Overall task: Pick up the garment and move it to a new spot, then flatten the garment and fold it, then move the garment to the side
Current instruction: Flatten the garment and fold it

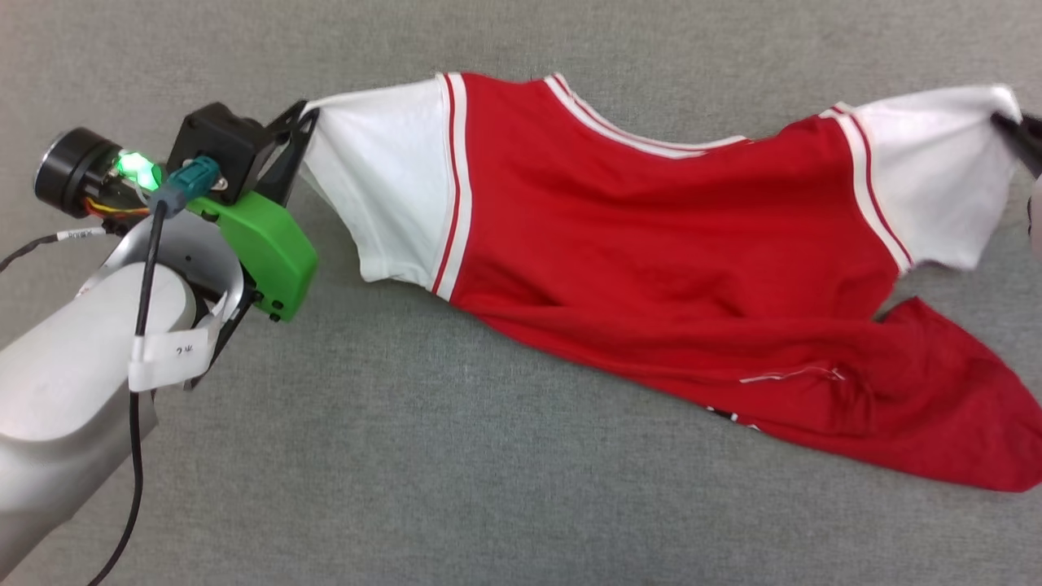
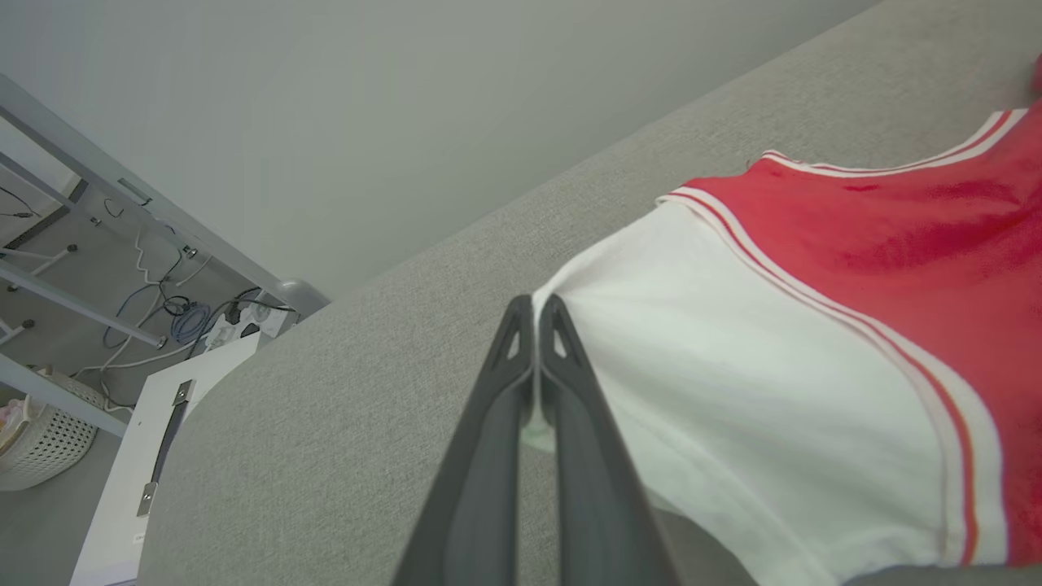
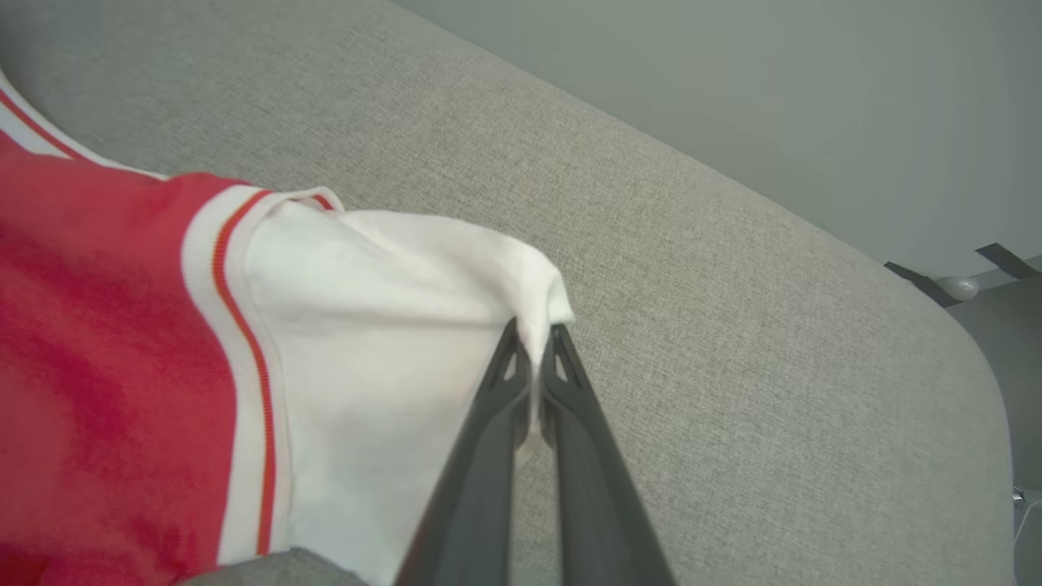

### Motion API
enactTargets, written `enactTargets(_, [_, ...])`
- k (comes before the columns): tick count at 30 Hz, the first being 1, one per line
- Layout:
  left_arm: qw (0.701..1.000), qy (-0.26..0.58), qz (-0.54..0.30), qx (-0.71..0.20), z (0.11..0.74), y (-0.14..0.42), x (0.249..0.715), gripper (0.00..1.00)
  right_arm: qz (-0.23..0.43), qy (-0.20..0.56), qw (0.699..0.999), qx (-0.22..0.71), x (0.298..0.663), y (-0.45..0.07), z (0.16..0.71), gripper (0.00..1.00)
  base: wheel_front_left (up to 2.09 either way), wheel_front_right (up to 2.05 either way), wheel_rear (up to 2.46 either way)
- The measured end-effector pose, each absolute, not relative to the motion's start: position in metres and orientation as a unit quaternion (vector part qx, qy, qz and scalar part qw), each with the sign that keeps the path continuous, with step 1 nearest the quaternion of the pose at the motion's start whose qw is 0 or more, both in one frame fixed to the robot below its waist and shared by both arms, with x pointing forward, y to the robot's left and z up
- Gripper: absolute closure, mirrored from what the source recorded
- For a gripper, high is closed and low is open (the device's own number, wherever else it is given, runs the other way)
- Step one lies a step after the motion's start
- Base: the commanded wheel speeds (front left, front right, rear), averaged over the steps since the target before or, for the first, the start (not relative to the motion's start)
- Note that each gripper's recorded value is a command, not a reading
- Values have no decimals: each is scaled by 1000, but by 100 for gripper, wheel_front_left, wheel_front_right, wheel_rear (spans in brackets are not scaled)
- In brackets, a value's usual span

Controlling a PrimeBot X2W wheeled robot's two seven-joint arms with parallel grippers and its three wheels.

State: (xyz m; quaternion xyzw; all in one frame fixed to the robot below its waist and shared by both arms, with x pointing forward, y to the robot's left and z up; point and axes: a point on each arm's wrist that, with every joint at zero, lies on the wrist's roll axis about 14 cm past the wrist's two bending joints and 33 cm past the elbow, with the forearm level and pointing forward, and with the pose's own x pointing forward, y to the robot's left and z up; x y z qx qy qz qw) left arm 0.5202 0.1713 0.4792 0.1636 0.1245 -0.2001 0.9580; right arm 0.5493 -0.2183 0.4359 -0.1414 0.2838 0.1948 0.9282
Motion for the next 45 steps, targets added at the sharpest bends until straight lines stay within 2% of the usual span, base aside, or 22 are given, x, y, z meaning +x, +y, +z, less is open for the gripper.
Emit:
enactTargets(10, [967, -16, -197, 159, 581, 156, 512, 100, 157, 83, 973, -149, 550, -236, 575, 100, 0, 0, 0])
enactTargets(19, [951, -172, -194, 170, 701, 137, 502, 100, 109, -76, 979, -157, 521, -252, 695, 100, 0, 0, 0])
enactTargets(24, [937, -229, -201, 174, 746, 123, 502, 100, 90, -107, 976, -169, 509, -258, 726, 100, 0, 0, 0])
enactTargets(30, [927, -256, -213, 173, 771, 108, 518, 100, 86, -114, 974, -178, 520, -251, 739, 100, 0, 0, 0])
enactTargets(40, [923, -279, -202, 173, 798, 101, 584, 100, 58, -105, 967, -223, 581, -252, 746, 100, 0, 0, 0])
enactTargets(45, [919, -298, -186, 176, 813, 103, 620, 100, 45, -131, 962, -237, 618, -252, 762, 100, 0, 0, 0])
